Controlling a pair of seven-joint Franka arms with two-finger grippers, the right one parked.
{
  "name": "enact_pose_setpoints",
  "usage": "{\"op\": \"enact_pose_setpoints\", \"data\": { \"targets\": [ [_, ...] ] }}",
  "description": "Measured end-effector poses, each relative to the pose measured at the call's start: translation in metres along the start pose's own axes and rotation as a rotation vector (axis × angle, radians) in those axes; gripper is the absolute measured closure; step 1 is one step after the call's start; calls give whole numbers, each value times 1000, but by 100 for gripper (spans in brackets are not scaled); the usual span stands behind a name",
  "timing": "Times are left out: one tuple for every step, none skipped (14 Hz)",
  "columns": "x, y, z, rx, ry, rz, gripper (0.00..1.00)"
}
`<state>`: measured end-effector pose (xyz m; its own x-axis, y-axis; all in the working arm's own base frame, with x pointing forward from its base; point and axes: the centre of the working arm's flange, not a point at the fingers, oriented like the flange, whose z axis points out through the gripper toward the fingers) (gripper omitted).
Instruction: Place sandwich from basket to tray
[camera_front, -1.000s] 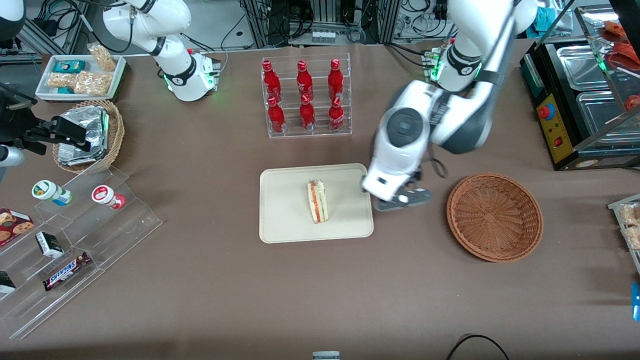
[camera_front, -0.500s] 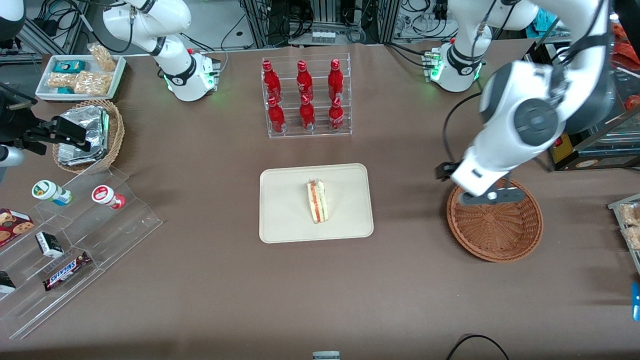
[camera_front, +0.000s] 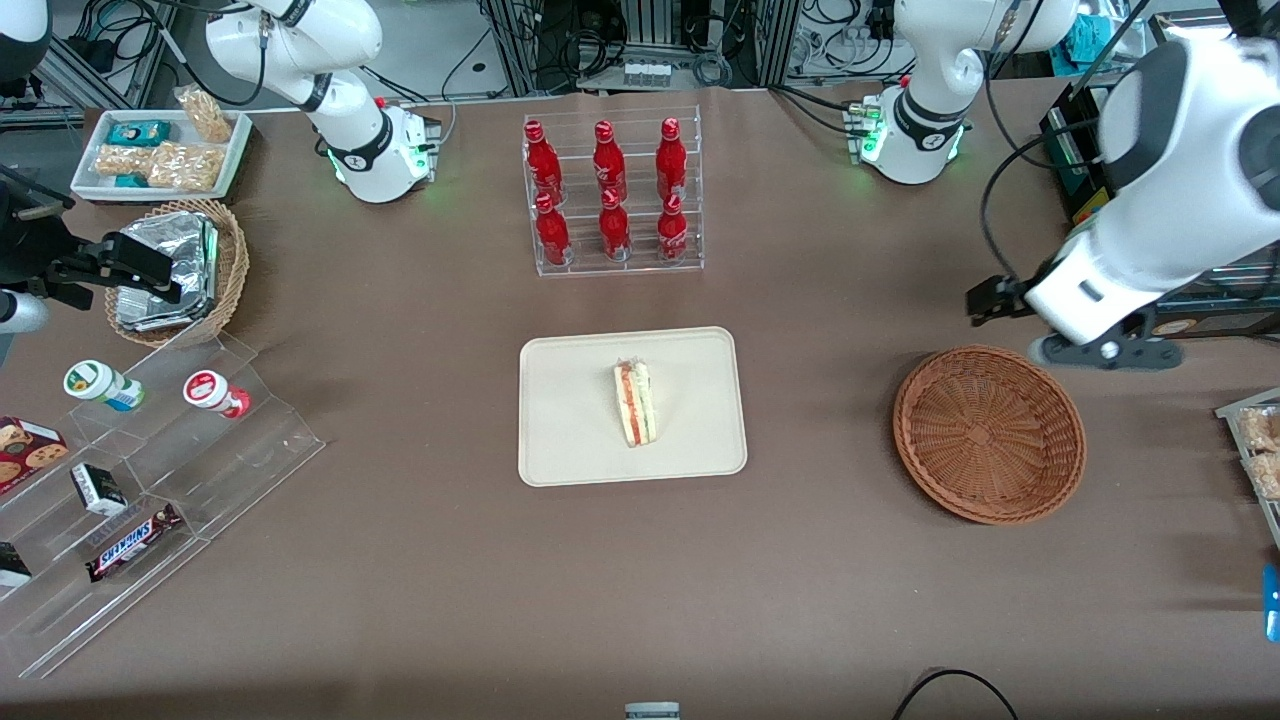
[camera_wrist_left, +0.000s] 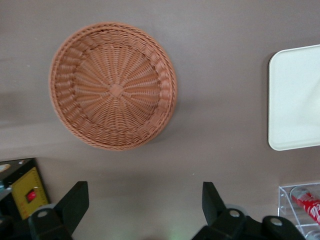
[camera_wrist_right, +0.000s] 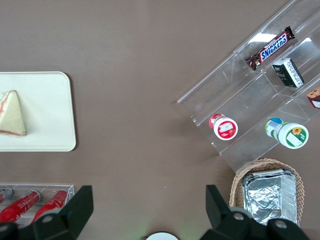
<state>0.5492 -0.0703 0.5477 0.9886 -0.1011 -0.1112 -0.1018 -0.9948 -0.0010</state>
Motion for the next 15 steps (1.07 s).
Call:
{"op": "enact_pose_setpoints", "data": {
  "targets": [
    [-5,-10,-11,-2,14,7,0],
    [-10,-20,-21,-3,26,10,0],
    [-15,-29,-31,-3,42,10,0],
    [-18,-36,-38,-2,55,3,0],
    [-22,-43,-43,-2,65,-8,0],
    [-26,-48,-47,-2,71,-19,0],
    [-28,-52,-51,-1,77,-26,0],
    [-30,-54,-55,-1,84,-31,0],
    [-30,-56,-59,0,92,-35,0],
    [-31,-57,-61,0,98,-38,0],
    [-31,-59,-62,-1,100,-41,0],
    [-30,-61,-62,-1,100,-45,0],
    [-27,-63,-63,-2,104,-47,0],
    [-22,-64,-66,-2,111,-46,0],
    [-18,-63,-68,-3,116,-45,0]
  ]
}}
